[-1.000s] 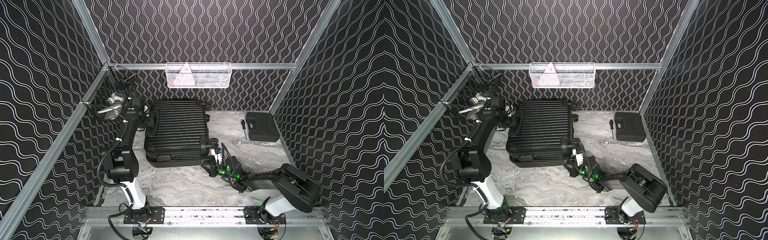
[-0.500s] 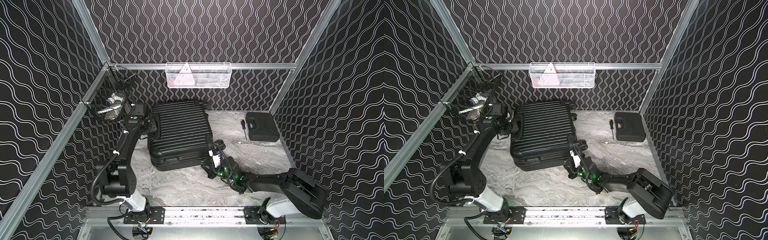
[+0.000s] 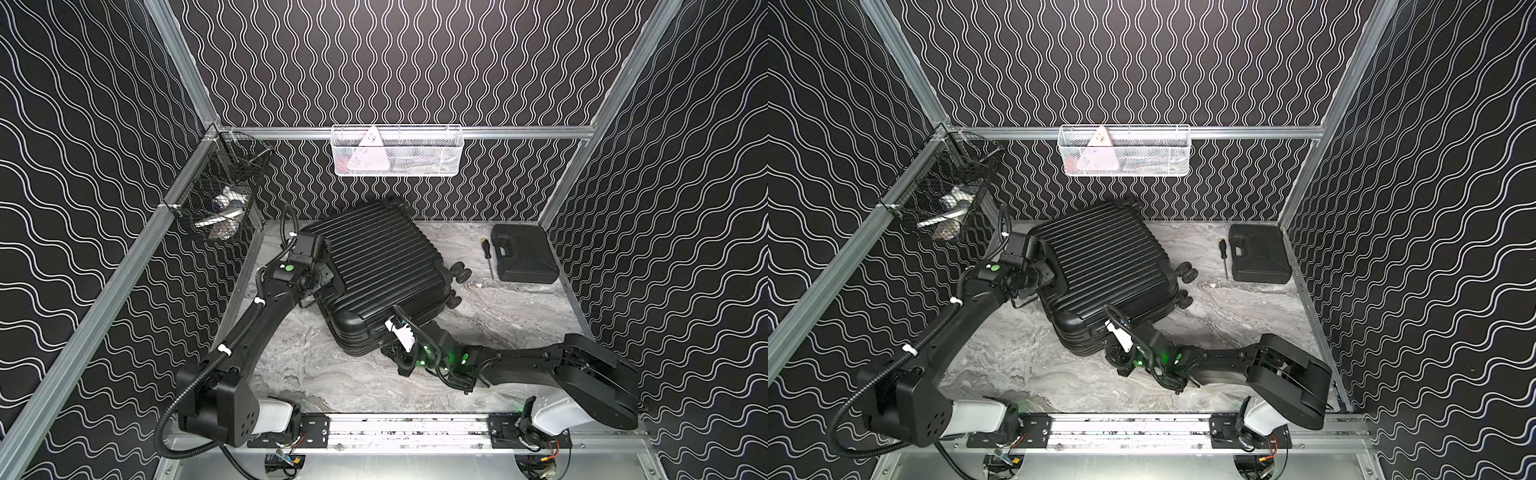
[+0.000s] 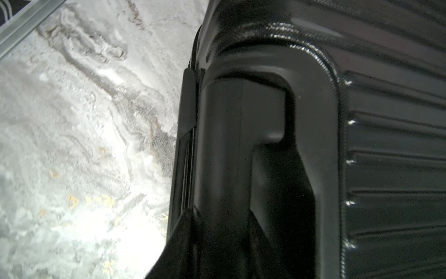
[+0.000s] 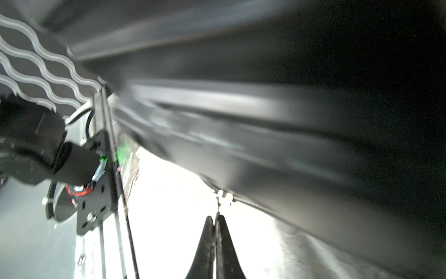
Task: Close the suitcase zippers
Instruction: Zip the zipper on the suitcase.
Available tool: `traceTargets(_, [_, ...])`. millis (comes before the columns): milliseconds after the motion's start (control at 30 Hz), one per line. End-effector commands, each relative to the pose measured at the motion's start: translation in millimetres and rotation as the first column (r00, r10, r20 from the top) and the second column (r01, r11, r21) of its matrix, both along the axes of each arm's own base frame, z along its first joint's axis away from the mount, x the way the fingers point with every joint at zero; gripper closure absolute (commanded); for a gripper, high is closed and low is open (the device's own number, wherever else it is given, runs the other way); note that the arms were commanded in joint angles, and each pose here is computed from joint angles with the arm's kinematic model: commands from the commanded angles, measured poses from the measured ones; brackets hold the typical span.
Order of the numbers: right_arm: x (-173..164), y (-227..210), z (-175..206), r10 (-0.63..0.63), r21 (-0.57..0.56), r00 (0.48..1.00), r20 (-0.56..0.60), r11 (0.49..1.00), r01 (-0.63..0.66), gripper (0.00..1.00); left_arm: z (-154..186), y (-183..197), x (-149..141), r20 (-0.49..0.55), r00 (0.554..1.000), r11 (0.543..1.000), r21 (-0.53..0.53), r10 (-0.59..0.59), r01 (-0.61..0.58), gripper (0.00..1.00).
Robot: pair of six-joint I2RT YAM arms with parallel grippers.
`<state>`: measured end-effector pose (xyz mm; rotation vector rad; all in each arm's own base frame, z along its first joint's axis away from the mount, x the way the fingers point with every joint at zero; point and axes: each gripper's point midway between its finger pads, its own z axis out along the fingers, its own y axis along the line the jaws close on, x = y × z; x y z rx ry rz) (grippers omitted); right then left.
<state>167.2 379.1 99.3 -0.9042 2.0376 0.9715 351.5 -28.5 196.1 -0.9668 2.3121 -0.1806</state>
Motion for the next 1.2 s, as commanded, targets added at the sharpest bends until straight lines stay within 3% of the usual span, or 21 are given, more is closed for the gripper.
traceTargets(0, [-42, 17, 1, 0.214, -0.009, 0.977, -0.004, 0.977, -0.214, 1.0, 29, -10, 23, 0.167, 0.95, 0.944, -0.246, 0.263, -0.218, 0.88])
traceTargets(167, [-54, 33, -5, 0.265, -0.057, 0.964, 0.002, 0.963, -0.264, 1.0, 28, -23, 15, 0.168, 0.937, 0.928, -0.274, 0.305, -0.253, 0.86])
traceTargets(233, [-54, 37, -6, 0.262, -0.057, 0.965, 0.005, 0.964, -0.261, 1.0, 28, -32, 15, 0.168, 0.941, 0.929, -0.282, 0.295, -0.241, 0.81])
traceTargets(400, [-41, 28, -9, 0.18, -0.076, 0.984, 0.013, 0.981, -0.179, 1.0, 36, -40, 24, 0.206, 0.961, 0.969, -0.202, 0.185, -0.144, 0.47])
traceTargets(500, [-20, 1, -14, 0.073, -0.096, 0.997, -0.013, 0.993, -0.074, 1.0, 55, -37, 33, 0.242, 0.969, 0.999, -0.04, 0.042, -0.033, 0.21])
traceTargets(600, [1, -31, -20, -0.023, -0.097, 0.998, -0.064, 0.995, 0.016, 1.0, 76, -42, 42, 0.242, 0.952, 0.976, 0.157, -0.187, 0.152, 0.01])
traceTargets(633, [7, -41, -22, -0.054, -0.098, 0.996, -0.077, 0.994, 0.046, 1.0, 83, -49, 45, 0.238, 0.927, 0.945, 0.221, -0.29, 0.239, 0.01])
traceTargets(667, [12, -49, -24, -0.08, -0.106, 0.993, -0.084, 0.992, 0.071, 1.0, 88, -55, 47, 0.23, 0.897, 0.91, 0.272, -0.379, 0.314, 0.01])
traceTargets(700, [18, -58, -27, -0.109, -0.12, 0.99, -0.091, 0.988, 0.098, 1.0, 93, -67, 47, 0.221, 0.839, 0.849, 0.324, -0.497, 0.418, 0.01])
traceTargets(767, [29, -73, -32, -0.159, -0.147, 0.981, -0.107, 0.979, 0.143, 1.0, 96, -87, 43, 0.17, 0.708, 0.703, 0.407, -0.685, 0.583, 0.01])
traceTargets(833, [38, -87, -34, -0.199, -0.151, 0.972, -0.127, 0.972, 0.179, 1.0, 92, -100, 37, 0.058, 0.567, 0.524, 0.471, -0.821, 0.71, 0.01])
traceTargets(933, [52, -108, -33, -0.257, -0.148, 0.955, -0.15, 0.961, 0.235, 1.0, 78, -101, 30, -0.138, 0.406, 0.288, 0.505, -0.904, 0.814, 0.03])
traceTargets(1000, [62, -123, -30, -0.299, -0.148, 0.941, -0.159, 0.949, 0.277, 1.0, 74, -94, 26, -0.206, 0.318, 0.179, 0.502, -0.926, 0.846, 0.05])
traceTargets(1067, [72, -138, -27, -0.335, -0.145, 0.927, -0.168, 0.939, 0.313, 1.0, 76, -90, 18, -0.202, 0.207, 0.085, 0.487, -0.957, 0.869, 0.06])
traceTargets(1167, [80, -151, -23, -0.353, -0.125, 0.915, -0.194, 0.934, 0.334, 1.0, 86, -101, -10, -0.15, -0.079, -0.143, 0.483, -0.985, 0.864, 0.08])
